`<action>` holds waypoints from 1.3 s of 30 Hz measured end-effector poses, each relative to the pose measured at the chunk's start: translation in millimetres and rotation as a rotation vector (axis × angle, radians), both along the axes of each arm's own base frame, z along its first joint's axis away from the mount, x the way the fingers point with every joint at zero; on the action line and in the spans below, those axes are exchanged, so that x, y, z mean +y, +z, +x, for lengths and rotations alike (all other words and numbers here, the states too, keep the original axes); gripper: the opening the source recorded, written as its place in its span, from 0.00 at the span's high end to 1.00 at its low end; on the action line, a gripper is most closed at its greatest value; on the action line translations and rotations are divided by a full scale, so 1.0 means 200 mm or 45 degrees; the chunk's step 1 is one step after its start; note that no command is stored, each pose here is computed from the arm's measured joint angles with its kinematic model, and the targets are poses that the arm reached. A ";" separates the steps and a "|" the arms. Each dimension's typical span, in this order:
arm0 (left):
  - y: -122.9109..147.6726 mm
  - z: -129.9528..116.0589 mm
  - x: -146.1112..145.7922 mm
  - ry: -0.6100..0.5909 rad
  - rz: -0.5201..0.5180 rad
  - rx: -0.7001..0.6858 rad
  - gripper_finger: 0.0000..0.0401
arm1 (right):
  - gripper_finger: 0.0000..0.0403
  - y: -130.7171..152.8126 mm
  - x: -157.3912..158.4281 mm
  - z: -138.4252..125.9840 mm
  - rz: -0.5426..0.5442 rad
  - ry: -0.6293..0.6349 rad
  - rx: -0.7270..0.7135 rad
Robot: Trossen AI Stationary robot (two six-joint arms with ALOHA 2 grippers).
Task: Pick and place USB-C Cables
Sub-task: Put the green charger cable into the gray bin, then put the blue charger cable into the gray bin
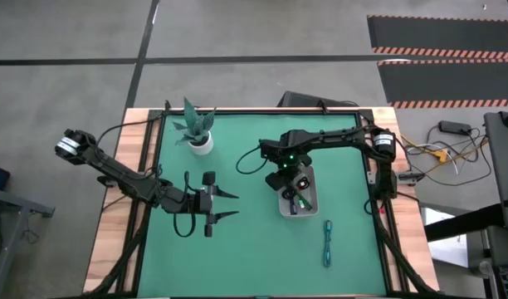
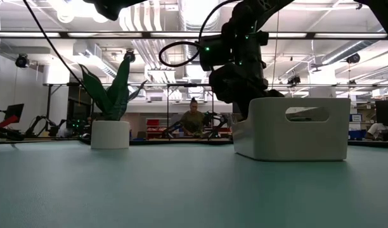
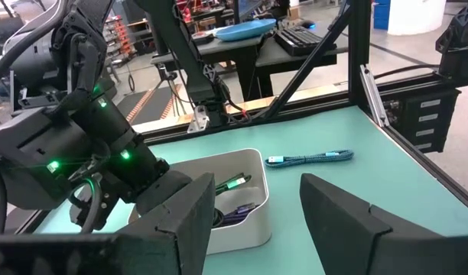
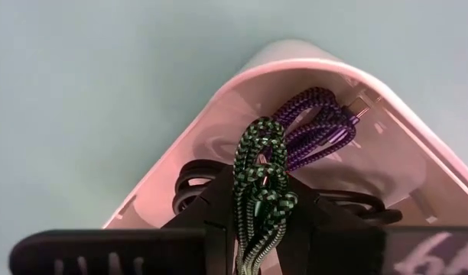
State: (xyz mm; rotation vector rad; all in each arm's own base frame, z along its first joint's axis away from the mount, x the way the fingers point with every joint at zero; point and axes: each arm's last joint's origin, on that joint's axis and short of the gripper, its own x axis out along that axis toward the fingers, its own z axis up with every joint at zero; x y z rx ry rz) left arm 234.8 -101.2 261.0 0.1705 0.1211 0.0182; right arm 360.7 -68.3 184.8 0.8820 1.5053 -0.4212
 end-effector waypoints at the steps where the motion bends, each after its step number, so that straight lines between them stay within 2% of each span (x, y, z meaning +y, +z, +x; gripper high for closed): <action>1: 0.00 0.00 0.00 0.000 0.000 0.000 0.55 | 0.87 0.00 0.00 0.00 0.000 0.000 -0.001; 6: 0.00 0.00 0.00 0.000 0.000 0.000 0.55 | 0.86 0.00 0.00 0.00 -0.002 0.000 -0.009; 18: 0.00 0.00 0.00 0.000 0.000 0.001 0.55 | 0.73 0.00 0.00 0.01 -0.004 0.000 -0.018; 39: 0.00 0.00 0.00 0.001 -0.001 0.001 0.55 | 0.69 0.01 0.00 0.00 0.003 0.000 -0.011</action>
